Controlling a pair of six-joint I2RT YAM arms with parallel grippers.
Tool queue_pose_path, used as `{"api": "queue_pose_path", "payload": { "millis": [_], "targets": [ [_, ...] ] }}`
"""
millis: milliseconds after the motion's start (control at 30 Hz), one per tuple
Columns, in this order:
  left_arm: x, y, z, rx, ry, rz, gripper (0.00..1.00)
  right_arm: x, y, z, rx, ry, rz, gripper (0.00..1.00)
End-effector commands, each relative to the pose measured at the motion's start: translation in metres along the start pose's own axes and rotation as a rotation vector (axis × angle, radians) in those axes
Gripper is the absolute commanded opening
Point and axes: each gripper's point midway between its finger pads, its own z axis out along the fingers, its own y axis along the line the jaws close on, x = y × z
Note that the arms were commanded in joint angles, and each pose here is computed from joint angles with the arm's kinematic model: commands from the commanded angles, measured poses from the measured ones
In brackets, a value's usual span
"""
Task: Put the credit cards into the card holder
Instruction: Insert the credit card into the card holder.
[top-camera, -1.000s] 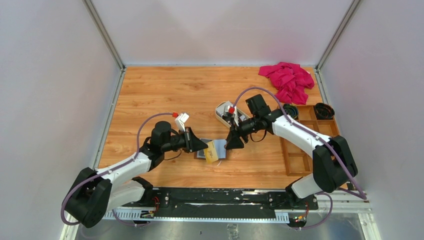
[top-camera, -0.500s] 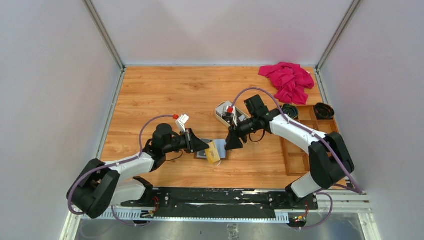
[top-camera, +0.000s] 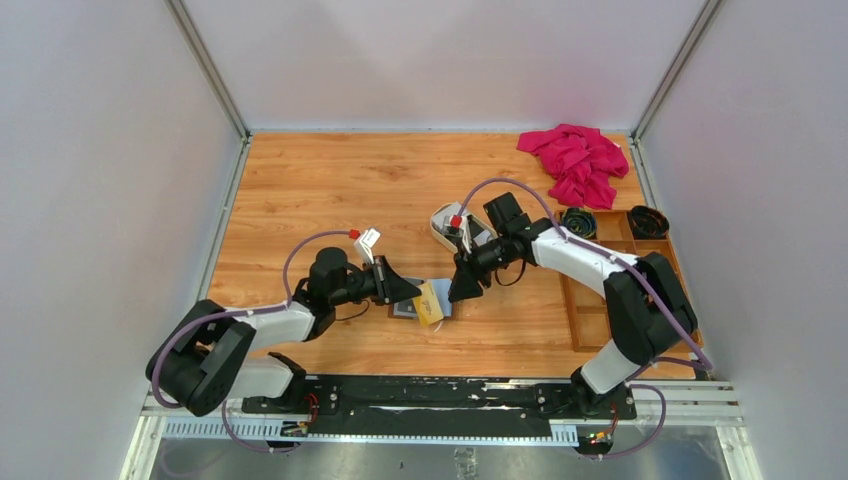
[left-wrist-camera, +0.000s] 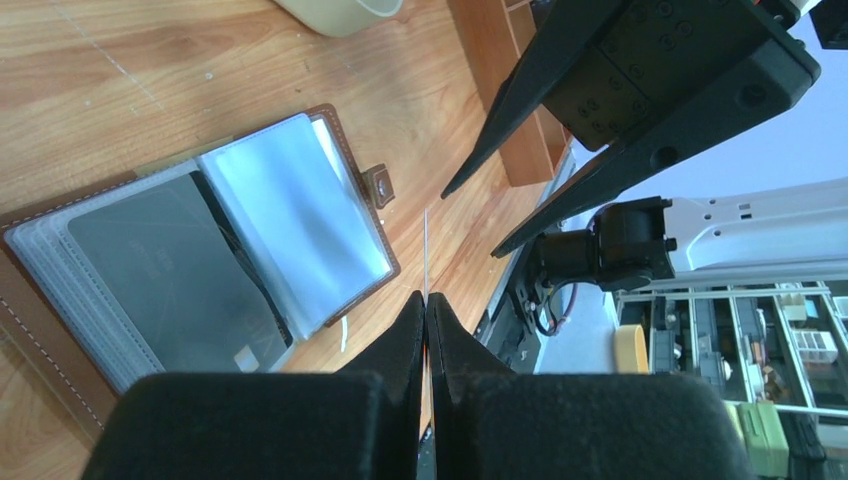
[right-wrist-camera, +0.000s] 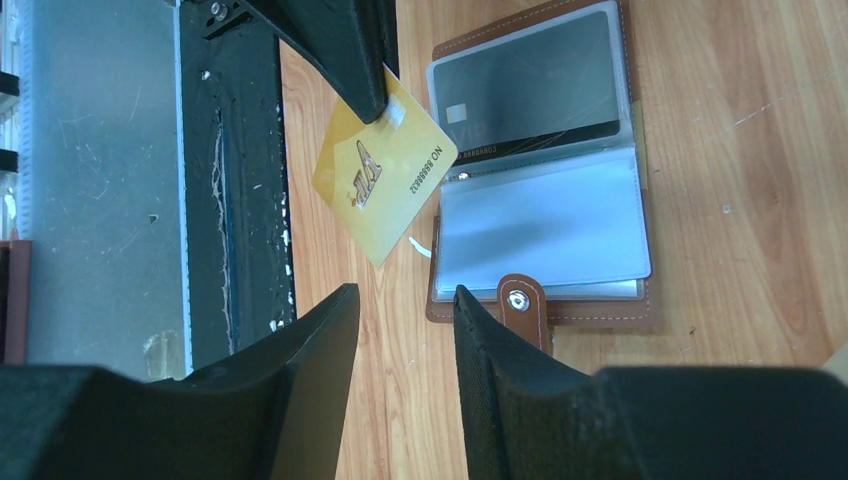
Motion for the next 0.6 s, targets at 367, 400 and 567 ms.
{"api": "queue_pose_path", "payload": {
  "millis": [367,400,567],
  "targets": [
    [-0.02,0.035,-0.005,-0.073,-0.014,0.03,0.0,0.017,-0.01,0.02,-0.01,0.058,0.136,0.22],
    [-0.02,0.037,-0.006,-0.083,-0.012,0.032,0.0,0.018,-0.011,0.022,-0.012,0.062,0.145,0.2],
    [-0.018,0.047,-0.003,-0.111,0.004,0.03,0.0,0.026,-0.016,0.033,-0.022,0.098,0.191,0.12]
  ]
}}
